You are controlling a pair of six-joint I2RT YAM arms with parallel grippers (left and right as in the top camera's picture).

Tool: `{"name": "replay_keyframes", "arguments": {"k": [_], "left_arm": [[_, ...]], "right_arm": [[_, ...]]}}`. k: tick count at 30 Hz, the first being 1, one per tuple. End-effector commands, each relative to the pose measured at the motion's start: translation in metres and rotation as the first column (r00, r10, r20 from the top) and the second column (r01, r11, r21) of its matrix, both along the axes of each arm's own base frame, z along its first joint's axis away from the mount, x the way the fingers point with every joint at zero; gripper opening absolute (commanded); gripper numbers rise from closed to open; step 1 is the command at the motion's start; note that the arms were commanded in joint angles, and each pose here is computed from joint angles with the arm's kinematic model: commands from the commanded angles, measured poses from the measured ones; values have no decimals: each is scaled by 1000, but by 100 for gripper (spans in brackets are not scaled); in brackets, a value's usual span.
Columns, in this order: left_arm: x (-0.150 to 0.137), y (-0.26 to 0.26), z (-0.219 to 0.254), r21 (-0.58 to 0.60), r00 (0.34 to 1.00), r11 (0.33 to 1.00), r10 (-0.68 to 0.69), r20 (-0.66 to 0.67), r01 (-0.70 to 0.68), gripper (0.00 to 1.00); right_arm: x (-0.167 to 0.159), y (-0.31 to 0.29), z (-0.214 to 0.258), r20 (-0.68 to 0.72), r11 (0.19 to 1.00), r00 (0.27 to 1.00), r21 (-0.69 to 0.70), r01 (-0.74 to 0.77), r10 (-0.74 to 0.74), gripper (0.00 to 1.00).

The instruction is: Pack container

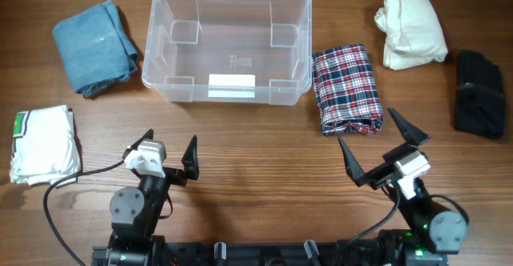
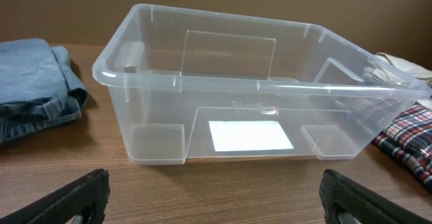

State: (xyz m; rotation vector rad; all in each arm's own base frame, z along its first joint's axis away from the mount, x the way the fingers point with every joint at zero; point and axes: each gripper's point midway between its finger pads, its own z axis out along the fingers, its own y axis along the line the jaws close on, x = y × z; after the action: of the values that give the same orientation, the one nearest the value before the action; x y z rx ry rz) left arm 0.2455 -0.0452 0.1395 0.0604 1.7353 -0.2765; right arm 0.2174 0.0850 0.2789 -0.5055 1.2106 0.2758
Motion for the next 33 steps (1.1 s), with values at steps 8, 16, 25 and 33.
{"name": "replay_keyframes", "arguments": {"k": [8, 16, 25, 33], "left_arm": [[0, -1, -3, 0, 1000, 1000, -2, -8, 2, 100], [0, -1, -3, 0, 1000, 1000, -2, -8, 2, 100], [0, -1, -3, 0, 1000, 1000, -2, -8, 2, 100], [0, -1, -3, 0, 1000, 1000, -2, -8, 2, 100]], "right_arm": [[69, -25, 70, -396, 989, 909, -114, 92, -130, 100], [163, -72, -14, -890, 996, 457, 28, 81, -12, 100], [190, -98, -123, -973, 992, 210, -75, 104, -96, 100], [189, -104, -204, -994, 994, 35, -105, 38, -107, 100]]}}
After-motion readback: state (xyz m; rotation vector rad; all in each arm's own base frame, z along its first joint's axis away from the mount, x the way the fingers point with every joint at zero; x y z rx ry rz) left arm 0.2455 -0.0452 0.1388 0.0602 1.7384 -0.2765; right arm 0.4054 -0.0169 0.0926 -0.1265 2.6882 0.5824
